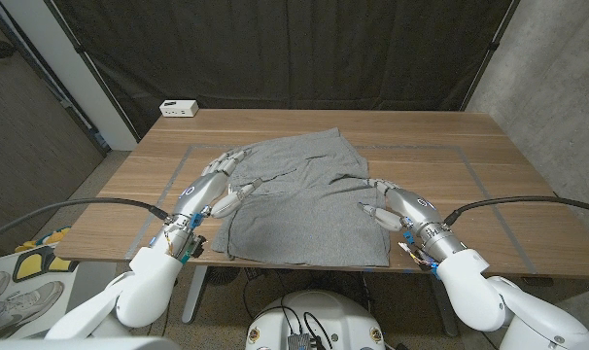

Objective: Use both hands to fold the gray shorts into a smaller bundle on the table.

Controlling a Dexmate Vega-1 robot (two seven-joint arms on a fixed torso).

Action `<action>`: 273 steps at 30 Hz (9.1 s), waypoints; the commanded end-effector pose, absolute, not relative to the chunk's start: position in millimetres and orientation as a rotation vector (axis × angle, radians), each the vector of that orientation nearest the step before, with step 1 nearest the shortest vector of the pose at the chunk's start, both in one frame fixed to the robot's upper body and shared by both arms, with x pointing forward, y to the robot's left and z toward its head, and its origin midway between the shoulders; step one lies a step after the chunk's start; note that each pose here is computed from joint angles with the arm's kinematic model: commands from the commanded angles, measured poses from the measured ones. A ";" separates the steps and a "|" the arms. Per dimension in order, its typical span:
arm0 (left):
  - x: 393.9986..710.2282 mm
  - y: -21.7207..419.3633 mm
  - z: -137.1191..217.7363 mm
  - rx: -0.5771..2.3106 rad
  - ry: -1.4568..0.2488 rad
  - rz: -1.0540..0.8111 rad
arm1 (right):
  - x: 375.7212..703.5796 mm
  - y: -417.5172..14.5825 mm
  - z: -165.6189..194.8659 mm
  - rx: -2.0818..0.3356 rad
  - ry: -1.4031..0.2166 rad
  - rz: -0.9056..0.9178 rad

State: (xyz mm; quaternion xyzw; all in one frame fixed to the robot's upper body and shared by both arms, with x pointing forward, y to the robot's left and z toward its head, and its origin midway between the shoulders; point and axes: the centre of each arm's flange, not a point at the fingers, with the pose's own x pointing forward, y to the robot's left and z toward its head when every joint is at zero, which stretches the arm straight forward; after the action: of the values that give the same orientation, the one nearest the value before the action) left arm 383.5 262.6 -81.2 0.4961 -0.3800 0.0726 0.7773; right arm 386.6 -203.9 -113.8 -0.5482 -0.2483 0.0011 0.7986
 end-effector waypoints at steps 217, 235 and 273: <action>380.8 278.2 -41.0 1.773 -0.580 0.461 | 386.4 -168.6 -111.6 -1.432 -0.790 -0.382; 388.3 275.7 -10.9 1.894 -0.485 0.544 | 409.5 -173.3 -83.0 -1.484 -0.891 -0.476; 407.2 267.2 45.7 1.852 -0.479 0.472 | 463.2 -188.8 -22.4 -1.556 -0.983 -0.485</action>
State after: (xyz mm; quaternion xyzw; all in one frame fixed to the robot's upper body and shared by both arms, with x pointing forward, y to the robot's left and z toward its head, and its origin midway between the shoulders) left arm 398.9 269.9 25.2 0.7925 -0.2054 0.2380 0.5226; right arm 445.8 -183.6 -38.8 -0.6561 -0.4179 -0.2185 0.5891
